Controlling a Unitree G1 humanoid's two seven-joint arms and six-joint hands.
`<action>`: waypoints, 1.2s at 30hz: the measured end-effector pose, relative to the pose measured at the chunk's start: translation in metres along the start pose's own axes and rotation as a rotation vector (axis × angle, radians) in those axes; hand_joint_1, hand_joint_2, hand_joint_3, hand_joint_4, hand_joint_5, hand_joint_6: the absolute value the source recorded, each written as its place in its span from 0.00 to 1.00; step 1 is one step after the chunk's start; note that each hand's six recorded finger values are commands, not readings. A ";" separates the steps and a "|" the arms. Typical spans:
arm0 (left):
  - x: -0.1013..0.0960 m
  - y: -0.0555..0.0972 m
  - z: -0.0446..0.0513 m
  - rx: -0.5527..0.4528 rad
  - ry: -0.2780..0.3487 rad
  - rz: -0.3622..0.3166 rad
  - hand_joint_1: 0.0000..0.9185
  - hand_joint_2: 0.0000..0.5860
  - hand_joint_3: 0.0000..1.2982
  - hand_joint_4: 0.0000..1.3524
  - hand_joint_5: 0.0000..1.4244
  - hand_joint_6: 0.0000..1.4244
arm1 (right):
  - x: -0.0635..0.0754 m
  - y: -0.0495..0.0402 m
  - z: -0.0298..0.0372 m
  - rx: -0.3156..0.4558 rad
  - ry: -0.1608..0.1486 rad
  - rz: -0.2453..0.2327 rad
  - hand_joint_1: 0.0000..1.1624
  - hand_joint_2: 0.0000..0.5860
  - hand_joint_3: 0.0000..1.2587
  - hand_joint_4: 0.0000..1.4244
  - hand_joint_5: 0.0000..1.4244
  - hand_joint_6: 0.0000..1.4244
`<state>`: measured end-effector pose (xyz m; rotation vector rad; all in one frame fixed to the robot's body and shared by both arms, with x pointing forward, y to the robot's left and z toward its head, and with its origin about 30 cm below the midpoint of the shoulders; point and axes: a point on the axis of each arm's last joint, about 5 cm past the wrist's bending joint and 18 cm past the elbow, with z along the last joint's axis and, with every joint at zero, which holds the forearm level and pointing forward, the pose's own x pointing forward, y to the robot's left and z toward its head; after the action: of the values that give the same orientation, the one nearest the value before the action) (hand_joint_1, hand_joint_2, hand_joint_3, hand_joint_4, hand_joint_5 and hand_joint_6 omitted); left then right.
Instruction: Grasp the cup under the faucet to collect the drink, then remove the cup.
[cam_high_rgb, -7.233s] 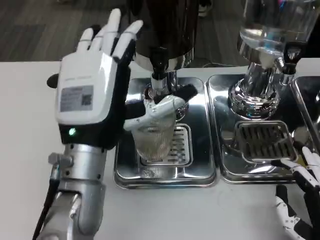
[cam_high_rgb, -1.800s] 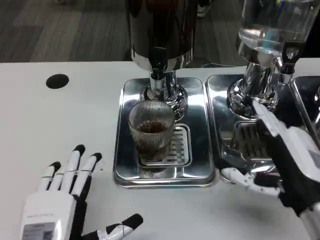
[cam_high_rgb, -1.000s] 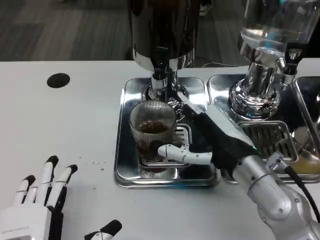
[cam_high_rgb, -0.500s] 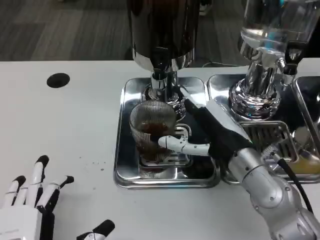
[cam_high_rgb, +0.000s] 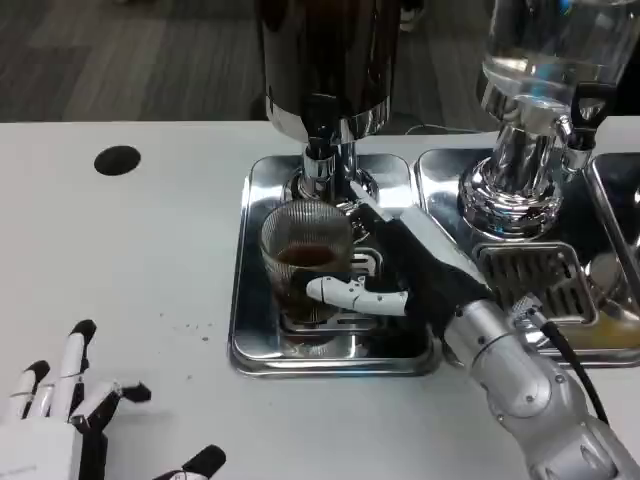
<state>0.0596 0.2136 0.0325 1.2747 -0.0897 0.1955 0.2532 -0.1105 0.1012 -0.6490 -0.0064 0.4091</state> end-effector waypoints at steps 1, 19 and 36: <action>0.000 0.000 -0.0003 0.001 0.002 -0.002 0.00 0.13 0.49 0.00 0.14 0.09 | 0.000 0.0007 -0.0016 0.000 0.004 0.000 0.47 0.26 0.00 0.00 0.00 0.00; 0.000 -0.001 -0.0015 0.002 0.008 -0.005 0.00 0.15 0.53 0.01 0.15 0.09 | 0.001 0.0069 -0.0040 0.025 -0.027 0.000 0.50 0.27 0.00 0.00 0.00 0.00; 0.000 -0.002 -0.0024 -0.010 0.026 -0.005 0.00 0.16 0.54 0.01 0.15 0.09 | 0.002 0.0131 -0.0077 0.048 -0.047 -0.011 0.53 0.28 0.00 0.02 0.00 0.02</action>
<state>0.0599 0.2154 0.0300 1.2620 -0.0655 0.2073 0.2516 -0.1047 0.0871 -0.5913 -0.0449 0.4130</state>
